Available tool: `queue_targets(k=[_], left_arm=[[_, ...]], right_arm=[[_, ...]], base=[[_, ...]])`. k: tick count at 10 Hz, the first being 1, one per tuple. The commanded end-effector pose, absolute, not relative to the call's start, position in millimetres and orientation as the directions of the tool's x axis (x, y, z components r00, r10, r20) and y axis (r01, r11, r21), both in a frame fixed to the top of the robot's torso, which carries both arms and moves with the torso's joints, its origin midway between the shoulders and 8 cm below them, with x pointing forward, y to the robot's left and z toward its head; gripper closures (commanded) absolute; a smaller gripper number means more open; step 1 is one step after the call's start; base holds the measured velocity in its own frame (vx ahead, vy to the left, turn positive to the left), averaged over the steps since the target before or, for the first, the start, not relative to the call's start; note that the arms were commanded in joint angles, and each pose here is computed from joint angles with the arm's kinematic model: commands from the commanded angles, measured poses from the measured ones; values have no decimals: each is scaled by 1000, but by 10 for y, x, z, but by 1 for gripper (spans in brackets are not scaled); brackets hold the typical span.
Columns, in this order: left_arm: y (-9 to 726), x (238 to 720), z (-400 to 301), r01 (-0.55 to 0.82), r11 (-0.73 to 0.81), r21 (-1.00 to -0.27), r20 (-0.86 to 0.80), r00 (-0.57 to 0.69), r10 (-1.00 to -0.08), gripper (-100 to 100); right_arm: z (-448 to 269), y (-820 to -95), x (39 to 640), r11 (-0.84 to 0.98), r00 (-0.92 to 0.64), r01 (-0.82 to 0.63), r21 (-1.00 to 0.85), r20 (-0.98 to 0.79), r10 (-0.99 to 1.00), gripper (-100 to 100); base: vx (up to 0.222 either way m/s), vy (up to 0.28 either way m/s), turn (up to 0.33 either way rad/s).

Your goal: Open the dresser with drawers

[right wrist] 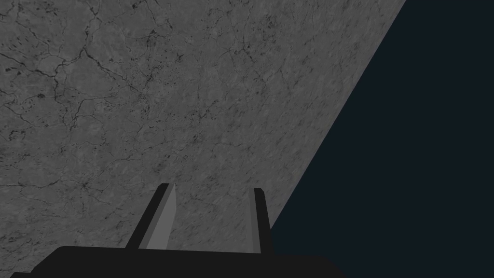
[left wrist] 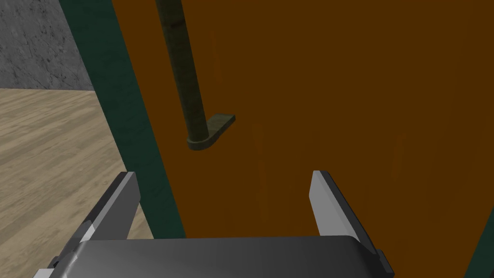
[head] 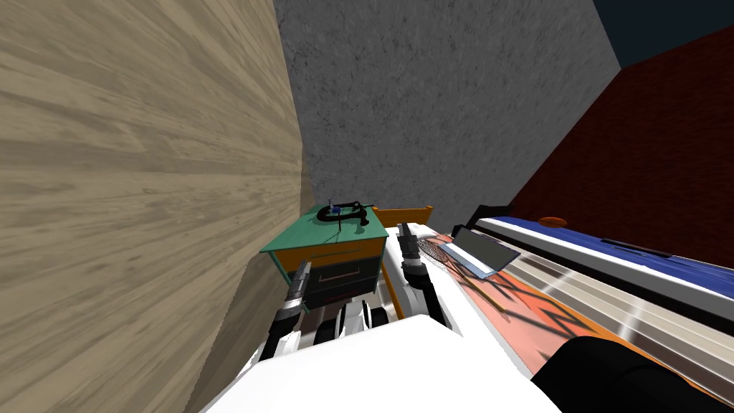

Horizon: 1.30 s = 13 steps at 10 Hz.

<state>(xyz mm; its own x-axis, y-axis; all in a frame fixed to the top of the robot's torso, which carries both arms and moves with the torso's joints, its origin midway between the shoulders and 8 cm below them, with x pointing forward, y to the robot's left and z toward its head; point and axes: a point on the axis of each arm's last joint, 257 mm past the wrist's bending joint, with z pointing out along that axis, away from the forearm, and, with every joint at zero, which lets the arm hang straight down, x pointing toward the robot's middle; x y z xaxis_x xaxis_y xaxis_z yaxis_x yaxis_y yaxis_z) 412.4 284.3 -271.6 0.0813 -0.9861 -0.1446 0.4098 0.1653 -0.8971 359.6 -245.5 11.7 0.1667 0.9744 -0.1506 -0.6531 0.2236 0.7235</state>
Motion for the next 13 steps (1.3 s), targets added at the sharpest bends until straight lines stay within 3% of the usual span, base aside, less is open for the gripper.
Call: queue_targets(k=[1,13], left_arm=[[2849,4270,-2716,390,165,-906,-146,77,-986,-100],[2834,4917,-2611,306,167,-937,-156,59,-986,-100]], right_arm=[[117,-2455,3596,224,167,-653,724,-151,974,0],[117,-2455,3597,224,167,-653,724,-151,974,0]], base=[[-47,-8,21],[-49,-10,21]])
